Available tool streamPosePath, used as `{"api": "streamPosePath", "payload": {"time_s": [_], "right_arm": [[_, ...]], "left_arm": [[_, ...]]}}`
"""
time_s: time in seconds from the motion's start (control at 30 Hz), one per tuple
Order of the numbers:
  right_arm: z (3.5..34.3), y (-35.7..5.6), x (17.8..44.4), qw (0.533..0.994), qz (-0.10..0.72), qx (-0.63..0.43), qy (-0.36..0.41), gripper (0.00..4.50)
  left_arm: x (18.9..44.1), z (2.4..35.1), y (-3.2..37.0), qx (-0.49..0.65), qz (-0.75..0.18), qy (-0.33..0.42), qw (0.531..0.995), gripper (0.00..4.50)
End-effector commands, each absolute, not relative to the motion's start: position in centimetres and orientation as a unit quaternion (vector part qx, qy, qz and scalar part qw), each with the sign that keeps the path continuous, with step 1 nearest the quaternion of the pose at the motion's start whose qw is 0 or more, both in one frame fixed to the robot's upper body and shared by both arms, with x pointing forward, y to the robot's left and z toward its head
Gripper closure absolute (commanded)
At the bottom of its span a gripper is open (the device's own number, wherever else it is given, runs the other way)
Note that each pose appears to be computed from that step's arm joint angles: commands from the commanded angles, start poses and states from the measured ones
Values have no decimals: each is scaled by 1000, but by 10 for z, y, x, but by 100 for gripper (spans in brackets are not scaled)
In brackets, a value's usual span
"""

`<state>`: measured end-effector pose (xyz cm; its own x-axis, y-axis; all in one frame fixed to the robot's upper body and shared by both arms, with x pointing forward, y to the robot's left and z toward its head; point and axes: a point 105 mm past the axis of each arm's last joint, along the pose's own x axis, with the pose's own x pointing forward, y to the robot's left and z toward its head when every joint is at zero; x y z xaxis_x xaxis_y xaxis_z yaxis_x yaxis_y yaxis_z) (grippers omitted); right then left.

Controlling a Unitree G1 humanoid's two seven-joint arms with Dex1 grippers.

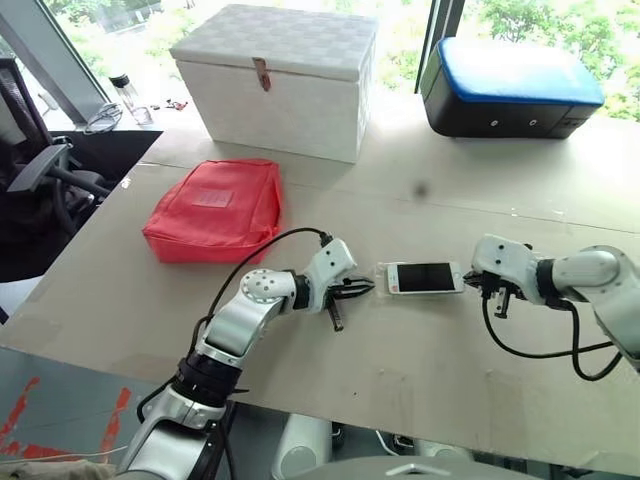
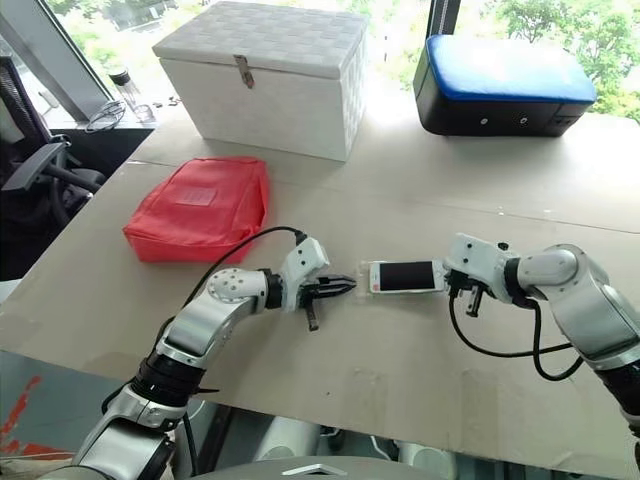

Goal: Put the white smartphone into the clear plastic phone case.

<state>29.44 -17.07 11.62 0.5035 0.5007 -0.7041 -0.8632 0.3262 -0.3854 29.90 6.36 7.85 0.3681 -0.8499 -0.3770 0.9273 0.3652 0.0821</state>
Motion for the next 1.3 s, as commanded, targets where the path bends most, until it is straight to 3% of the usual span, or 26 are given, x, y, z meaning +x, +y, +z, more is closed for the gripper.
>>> {"api": "streamPosePath", "payload": {"time_s": [0.03, 0.33, 0.67, 0.8, 1.03, 1.2, 1.3], "right_arm": [[125, -161, 299, 770, 449, -401, 211, 450], [120, -133, 293, 754, 495, -388, 189, 450], [118, -118, 283, 769, 513, -339, 176, 450], [118, -130, 278, 784, 491, -330, 189, 450], [132, -172, 289, 850, 382, -313, 184, 450], [140, -193, 285, 864, 359, -300, 187, 450], [149, -184, 288, 881, 366, -255, 160, 450]], "left_arm": [[301, 87, 60, 150, -543, 122, 817, 443], [306, 89, 61, 155, -537, 120, 820, 443], [314, 90, 64, 188, -540, 109, 813, 443], [321, 90, 61, 200, -545, 102, 807, 443], [321, 94, 70, 180, -532, 99, 821, 443], [317, 108, 83, 149, -518, 82, 839, 443], [321, 116, 69, 153, -527, 67, 833, 443]]}}
